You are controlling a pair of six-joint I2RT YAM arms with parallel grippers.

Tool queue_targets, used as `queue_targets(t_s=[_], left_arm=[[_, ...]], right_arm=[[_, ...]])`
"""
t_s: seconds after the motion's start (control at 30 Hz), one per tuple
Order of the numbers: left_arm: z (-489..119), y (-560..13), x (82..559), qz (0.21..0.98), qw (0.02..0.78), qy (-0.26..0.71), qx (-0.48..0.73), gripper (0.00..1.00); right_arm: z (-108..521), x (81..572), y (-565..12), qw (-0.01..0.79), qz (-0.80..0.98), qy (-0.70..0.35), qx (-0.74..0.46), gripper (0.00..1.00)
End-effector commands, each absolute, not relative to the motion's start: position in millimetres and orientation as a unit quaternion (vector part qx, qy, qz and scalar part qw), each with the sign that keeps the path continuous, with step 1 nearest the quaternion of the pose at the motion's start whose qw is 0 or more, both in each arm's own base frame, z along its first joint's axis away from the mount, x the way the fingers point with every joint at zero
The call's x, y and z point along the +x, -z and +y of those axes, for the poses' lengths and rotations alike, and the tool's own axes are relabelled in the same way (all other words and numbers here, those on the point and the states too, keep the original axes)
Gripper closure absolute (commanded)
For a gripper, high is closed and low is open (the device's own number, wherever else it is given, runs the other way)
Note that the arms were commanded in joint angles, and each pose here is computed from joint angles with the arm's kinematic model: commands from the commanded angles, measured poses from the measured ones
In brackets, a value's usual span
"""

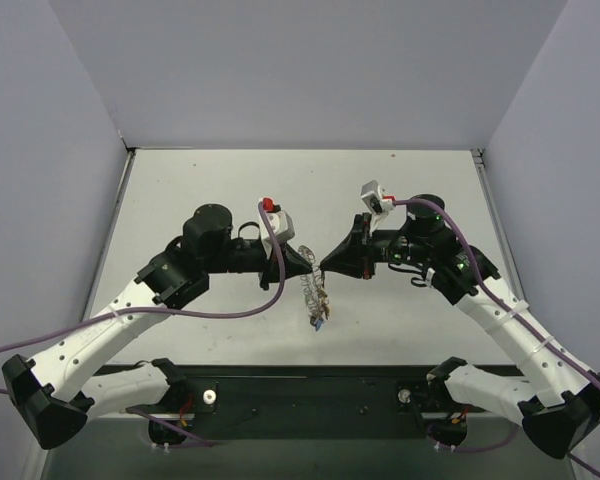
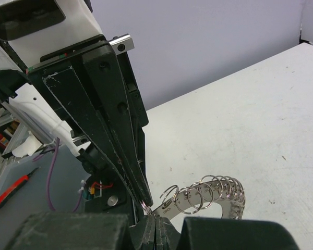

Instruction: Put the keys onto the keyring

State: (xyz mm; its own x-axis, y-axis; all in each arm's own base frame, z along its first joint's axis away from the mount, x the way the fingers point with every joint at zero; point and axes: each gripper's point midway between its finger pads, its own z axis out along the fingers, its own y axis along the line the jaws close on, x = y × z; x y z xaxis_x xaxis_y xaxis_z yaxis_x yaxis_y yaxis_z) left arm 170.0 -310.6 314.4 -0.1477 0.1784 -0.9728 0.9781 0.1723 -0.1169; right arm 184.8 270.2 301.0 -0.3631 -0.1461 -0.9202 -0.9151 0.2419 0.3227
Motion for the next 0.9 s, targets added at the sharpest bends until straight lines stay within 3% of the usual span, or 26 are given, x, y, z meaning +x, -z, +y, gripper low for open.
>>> queue_targets(t_s=[0.0,0.4,0.43,0.47,0.57,0.7,0.87], left_arm=[[-310,-374,170,0.546,0.537,0.462,0.447,1.00],[-310,-389,168,0.515,0.566,0.474,0.435,1.00],[-310,-390,169,0.514,0.568,0.474,0.434,1.00],[-310,-390,168,0.514,0.568,0.474,0.435,1.00],[-310,-390,169,0.515,0.567,0.474,0.434,1.00],[-310,-386,170,0.520,0.564,0.472,0.434,1.00],[-310,-385,170,0.521,0.565,0.470,0.433,1.00]], right_arm=[[271,187,-300,0.405,0.668,-0.483,-0.395,1.00],[275,186,-286,0.379,0.671,-0.499,-0.397,1.00],[275,184,-285,0.375,0.671,-0.501,-0.398,0.96],[275,185,-283,0.376,0.673,-0.499,-0.397,0.82],[271,189,-284,0.390,0.677,-0.487,-0.390,0.58],[262,191,-298,0.427,0.671,-0.470,-0.382,0.45],[256,190,-315,0.459,0.656,-0.464,-0.379,0.43]])
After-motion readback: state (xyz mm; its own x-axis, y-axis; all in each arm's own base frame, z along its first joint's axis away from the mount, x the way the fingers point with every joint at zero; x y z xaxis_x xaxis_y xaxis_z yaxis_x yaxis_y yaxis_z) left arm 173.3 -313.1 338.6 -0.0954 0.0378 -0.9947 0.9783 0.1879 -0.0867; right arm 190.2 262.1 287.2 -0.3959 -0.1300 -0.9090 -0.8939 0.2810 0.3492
